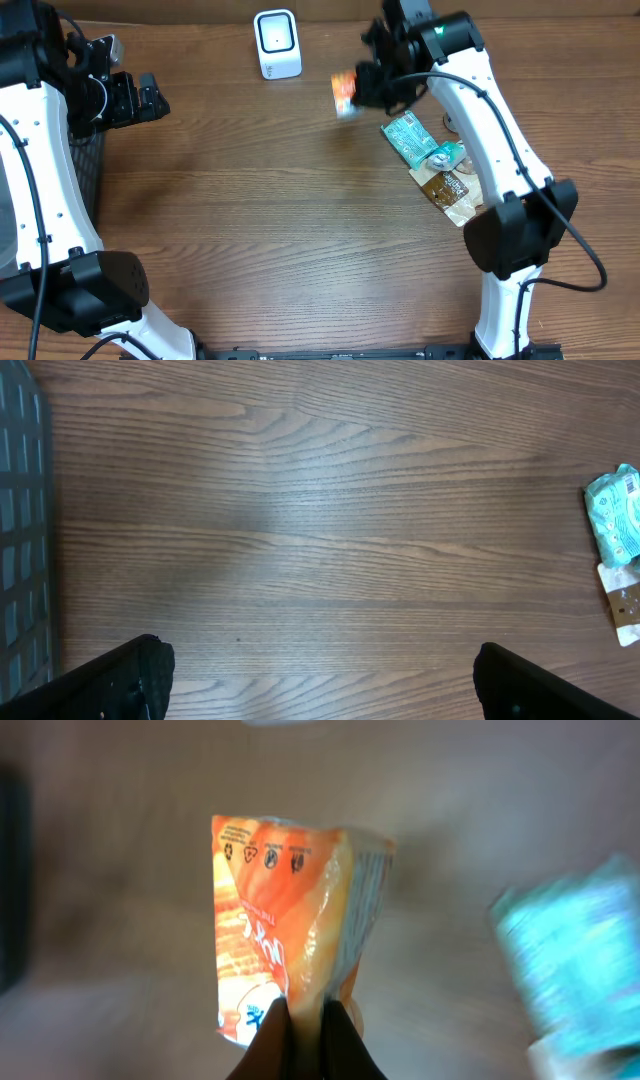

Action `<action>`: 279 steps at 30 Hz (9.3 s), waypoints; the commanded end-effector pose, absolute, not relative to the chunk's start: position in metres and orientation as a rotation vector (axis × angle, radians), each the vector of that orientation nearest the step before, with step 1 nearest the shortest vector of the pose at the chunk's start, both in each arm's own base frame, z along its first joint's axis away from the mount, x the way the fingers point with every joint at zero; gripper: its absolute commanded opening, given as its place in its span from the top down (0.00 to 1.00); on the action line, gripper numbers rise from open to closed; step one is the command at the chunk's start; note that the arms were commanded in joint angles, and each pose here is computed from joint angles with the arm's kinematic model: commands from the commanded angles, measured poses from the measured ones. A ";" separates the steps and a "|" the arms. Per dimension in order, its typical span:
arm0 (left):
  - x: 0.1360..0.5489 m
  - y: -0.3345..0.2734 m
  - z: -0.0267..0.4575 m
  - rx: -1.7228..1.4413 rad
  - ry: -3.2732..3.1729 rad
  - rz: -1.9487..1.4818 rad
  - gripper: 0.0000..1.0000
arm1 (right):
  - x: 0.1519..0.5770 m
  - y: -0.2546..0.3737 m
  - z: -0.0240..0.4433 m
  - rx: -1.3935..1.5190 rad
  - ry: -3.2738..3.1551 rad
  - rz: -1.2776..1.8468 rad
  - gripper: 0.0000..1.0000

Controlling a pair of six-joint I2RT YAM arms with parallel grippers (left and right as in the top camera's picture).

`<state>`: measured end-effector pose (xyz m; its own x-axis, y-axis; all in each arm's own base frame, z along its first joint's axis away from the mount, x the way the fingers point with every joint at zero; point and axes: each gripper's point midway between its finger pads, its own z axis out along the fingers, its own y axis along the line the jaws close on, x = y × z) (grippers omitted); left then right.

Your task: Scan the item barcode

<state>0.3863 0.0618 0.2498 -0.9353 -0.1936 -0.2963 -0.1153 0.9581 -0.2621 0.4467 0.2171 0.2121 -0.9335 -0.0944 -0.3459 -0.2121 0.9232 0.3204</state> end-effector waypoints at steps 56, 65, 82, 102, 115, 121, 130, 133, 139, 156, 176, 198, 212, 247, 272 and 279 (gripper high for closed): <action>0.387 0.063 0.253 -0.204 2.774 -0.338 0.01 | 0.636 0.349 0.143 -0.991 1.621 -0.623 0.96; 0.387 0.063 0.253 -0.204 2.774 -0.338 0.01 | 0.610 0.350 0.227 -0.773 1.718 -0.310 0.96; 0.387 0.063 0.253 -0.204 2.774 -0.338 0.01 | 0.406 0.171 0.331 0.058 2.487 0.142 0.96; 0.387 0.063 0.253 -0.204 2.774 -0.338 0.00 | 0.368 0.043 0.178 0.719 2.953 -0.042 0.96; 0.387 0.063 0.253 -0.204 2.775 -0.337 0.00 | 0.360 -0.014 0.110 0.999 2.943 -0.087 0.96; 0.387 0.063 0.253 -0.204 2.774 -0.338 0.00 | 0.358 -0.013 0.095 0.980 2.955 -0.089 0.95; 0.387 0.063 0.253 -0.204 2.774 -0.338 0.01 | 0.346 -0.012 0.083 0.938 3.016 -0.103 0.46; 0.387 0.063 0.253 -0.204 2.774 -0.338 0.00 | 0.346 -0.007 0.084 0.845 3.053 -0.054 0.43; 0.387 0.063 0.253 -0.204 2.774 -0.338 0.01 | 0.350 0.002 0.103 0.730 3.045 -0.013 0.42; 0.387 0.063 0.253 -0.204 2.774 -0.338 0.00 | 0.270 0.056 0.277 0.317 2.690 0.220 0.00; 0.387 0.063 0.253 -0.204 2.774 -0.338 0.00 | 0.183 0.052 0.342 0.238 2.431 0.379 0.00; 0.387 0.063 0.253 -0.204 2.774 -0.338 0.00 | 0.231 0.018 0.327 0.182 1.886 0.207 0.00; 0.387 0.063 0.253 -0.204 2.774 -0.338 0.00 | 0.241 0.021 0.248 0.135 1.550 0.254 0.00; 0.387 0.063 0.253 -0.204 2.774 -0.338 0.00 | 0.245 0.030 0.170 0.077 1.599 0.271 0.00; 0.387 0.063 0.253 -0.204 2.774 -0.338 0.00 | 0.245 0.030 0.170 0.077 1.599 0.271 0.00; 0.387 0.063 0.254 -0.203 2.772 -0.337 0.00 | 0.245 0.030 0.170 0.077 1.599 0.271 0.00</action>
<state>0.3863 0.0618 0.2498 -0.9353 -0.1936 -0.2963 -0.1153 0.9581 -0.2621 0.2446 0.0311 0.1710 -0.0577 0.2194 -0.9739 -0.1200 0.9670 0.2249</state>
